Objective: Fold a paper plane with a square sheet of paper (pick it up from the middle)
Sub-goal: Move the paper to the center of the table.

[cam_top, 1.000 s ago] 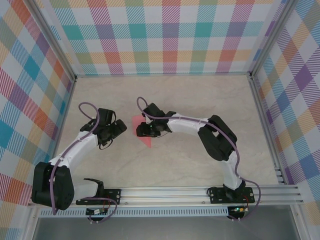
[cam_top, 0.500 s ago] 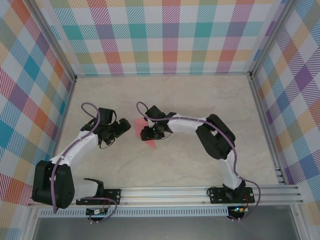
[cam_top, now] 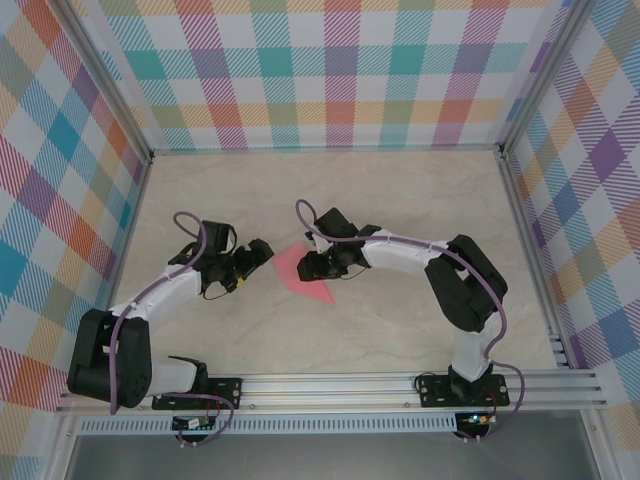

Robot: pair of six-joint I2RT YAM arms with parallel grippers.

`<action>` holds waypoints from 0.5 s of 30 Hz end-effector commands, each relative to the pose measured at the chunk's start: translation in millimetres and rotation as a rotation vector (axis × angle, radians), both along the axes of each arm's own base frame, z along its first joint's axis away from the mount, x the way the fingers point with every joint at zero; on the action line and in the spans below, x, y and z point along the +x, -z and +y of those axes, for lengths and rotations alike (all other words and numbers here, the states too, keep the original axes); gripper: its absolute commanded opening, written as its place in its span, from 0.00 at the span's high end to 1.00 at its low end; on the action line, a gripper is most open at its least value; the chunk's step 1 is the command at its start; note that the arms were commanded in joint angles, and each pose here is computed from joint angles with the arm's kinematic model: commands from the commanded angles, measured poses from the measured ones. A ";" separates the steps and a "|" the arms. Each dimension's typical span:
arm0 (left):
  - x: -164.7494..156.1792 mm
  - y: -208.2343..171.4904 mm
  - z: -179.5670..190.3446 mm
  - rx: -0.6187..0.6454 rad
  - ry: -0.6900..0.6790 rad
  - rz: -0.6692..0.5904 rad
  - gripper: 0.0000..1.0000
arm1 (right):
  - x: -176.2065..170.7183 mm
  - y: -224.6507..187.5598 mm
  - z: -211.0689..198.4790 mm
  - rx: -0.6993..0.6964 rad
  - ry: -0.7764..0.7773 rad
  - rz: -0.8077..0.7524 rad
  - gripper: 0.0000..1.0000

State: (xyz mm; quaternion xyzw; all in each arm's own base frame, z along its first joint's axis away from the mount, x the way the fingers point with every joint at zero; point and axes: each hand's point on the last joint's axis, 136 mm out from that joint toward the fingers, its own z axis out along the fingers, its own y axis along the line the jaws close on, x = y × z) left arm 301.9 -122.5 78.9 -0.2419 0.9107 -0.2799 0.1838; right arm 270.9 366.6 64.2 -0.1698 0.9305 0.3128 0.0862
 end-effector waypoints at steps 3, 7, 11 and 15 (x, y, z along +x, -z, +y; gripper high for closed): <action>-4.4 3.2 -18.0 -0.089 0.023 0.001 0.01 | 9.1 12.9 0.7 0.036 0.088 0.078 0.58; -7.2 4.1 -24.3 -0.106 0.034 0.004 0.00 | 13.1 22.1 -6.1 0.032 0.112 0.101 0.58; -11.7 9.0 -34.7 -0.137 0.053 0.023 0.00 | 13.2 32.0 -12.2 0.030 0.123 0.130 0.58; -17.5 13.8 -45.3 -0.182 0.066 0.041 0.00 | 12.4 40.8 -16.2 0.033 0.125 0.159 0.59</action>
